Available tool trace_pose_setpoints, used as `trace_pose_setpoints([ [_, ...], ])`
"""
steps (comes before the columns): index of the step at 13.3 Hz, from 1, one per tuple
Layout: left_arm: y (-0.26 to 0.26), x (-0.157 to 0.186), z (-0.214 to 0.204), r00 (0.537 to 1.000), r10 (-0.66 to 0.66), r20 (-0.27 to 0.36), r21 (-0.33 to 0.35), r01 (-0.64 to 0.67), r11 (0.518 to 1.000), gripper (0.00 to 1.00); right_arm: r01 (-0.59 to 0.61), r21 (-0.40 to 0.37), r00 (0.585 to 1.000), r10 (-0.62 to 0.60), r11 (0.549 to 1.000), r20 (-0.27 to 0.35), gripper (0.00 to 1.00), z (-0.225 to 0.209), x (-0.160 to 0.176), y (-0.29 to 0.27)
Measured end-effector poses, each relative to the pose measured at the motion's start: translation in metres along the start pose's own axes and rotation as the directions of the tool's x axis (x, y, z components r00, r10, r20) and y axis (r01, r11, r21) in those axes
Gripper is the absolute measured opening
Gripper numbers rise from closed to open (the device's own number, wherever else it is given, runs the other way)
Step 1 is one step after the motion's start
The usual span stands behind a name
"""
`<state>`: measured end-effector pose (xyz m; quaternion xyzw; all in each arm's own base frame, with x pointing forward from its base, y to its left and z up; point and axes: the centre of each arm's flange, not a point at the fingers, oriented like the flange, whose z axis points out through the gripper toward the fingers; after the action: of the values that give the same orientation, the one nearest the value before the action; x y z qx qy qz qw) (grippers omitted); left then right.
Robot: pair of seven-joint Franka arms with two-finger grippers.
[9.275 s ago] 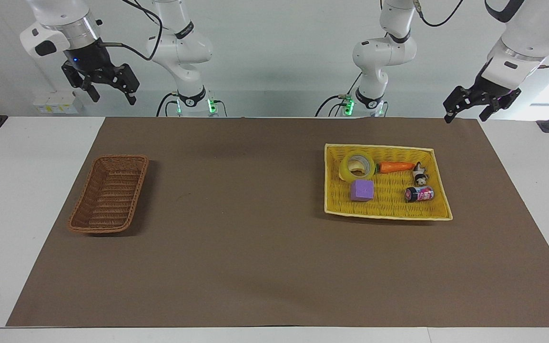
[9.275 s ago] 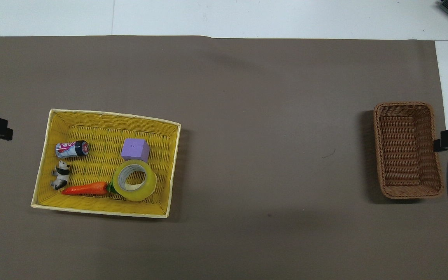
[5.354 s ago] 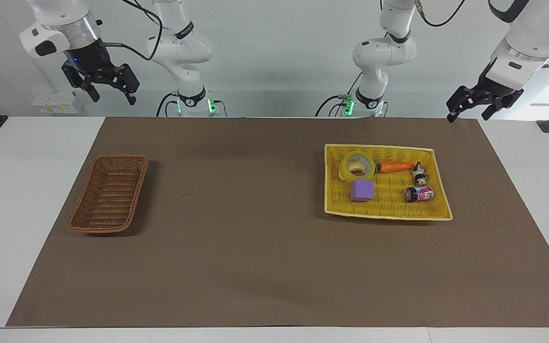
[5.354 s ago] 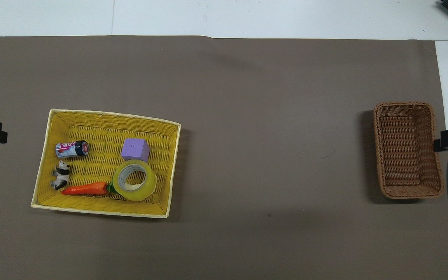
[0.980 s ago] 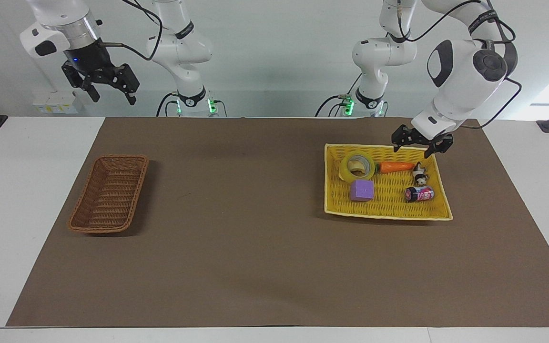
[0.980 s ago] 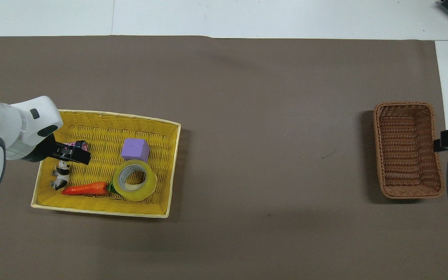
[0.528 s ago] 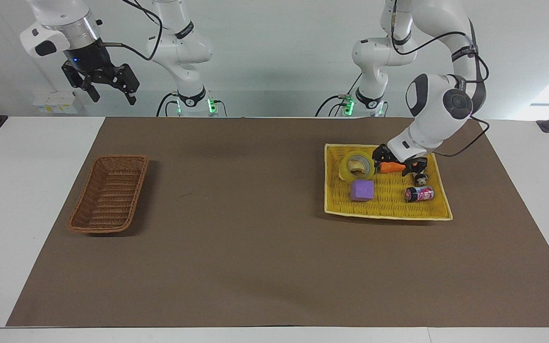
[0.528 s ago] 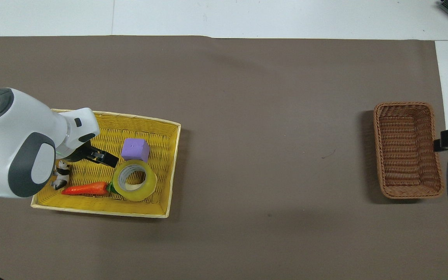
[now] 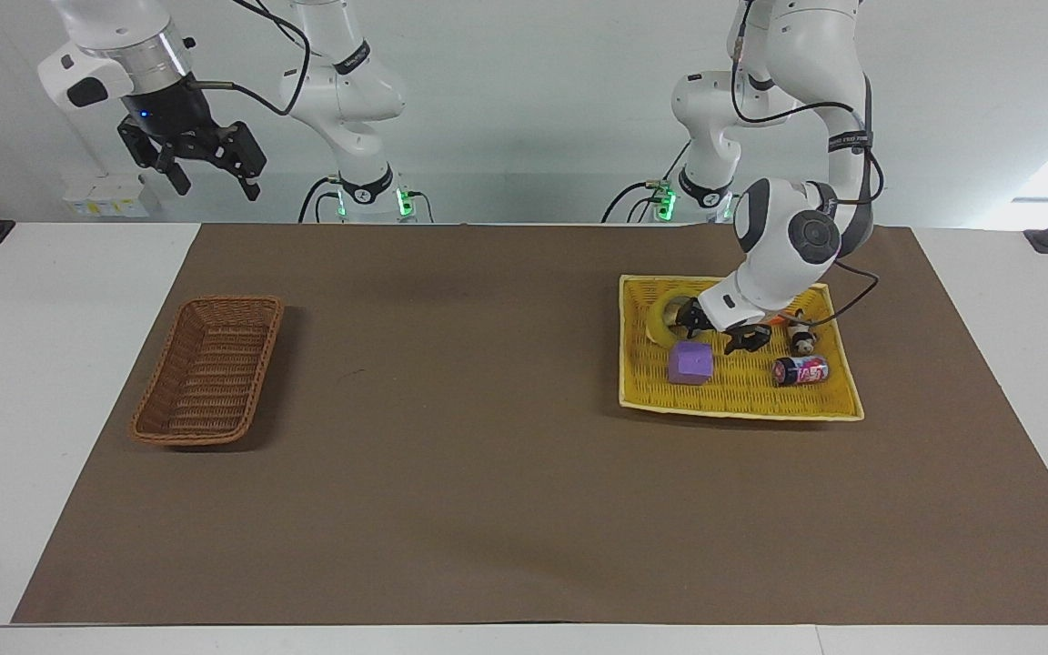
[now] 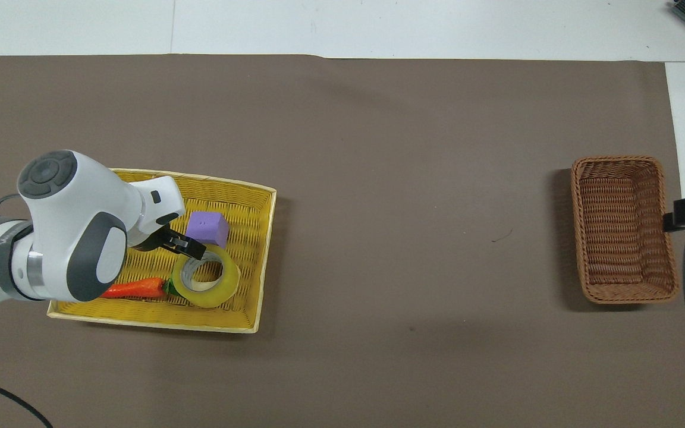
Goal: Move tape to another basket
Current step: 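Reach the left gripper into the yellow tray toward the tape roll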
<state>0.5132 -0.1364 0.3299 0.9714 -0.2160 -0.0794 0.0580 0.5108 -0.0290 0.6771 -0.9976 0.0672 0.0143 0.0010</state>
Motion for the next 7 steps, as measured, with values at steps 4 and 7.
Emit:
trace_pose_setpoints([
  [4, 0.0125, -0.0082, 0.0079, 1.000, 0.024, 0.021, 0.002, -0.024, 1.000, 0.56, 0.000, 0.000, 1.000, 0.000, 1.000, 0.000, 1.00, 0.0000, 0.0000, 0.0000],
  [7, 0.0136, -0.0095, 0.0060, 0.999, 0.036, 0.026, 0.001, -0.036, 0.999, 0.43, 0.000, 0.000, 1.000, 0.000, 1.000, 0.000, 1.00, 0.0000, 0.0000, 0.0000],
])
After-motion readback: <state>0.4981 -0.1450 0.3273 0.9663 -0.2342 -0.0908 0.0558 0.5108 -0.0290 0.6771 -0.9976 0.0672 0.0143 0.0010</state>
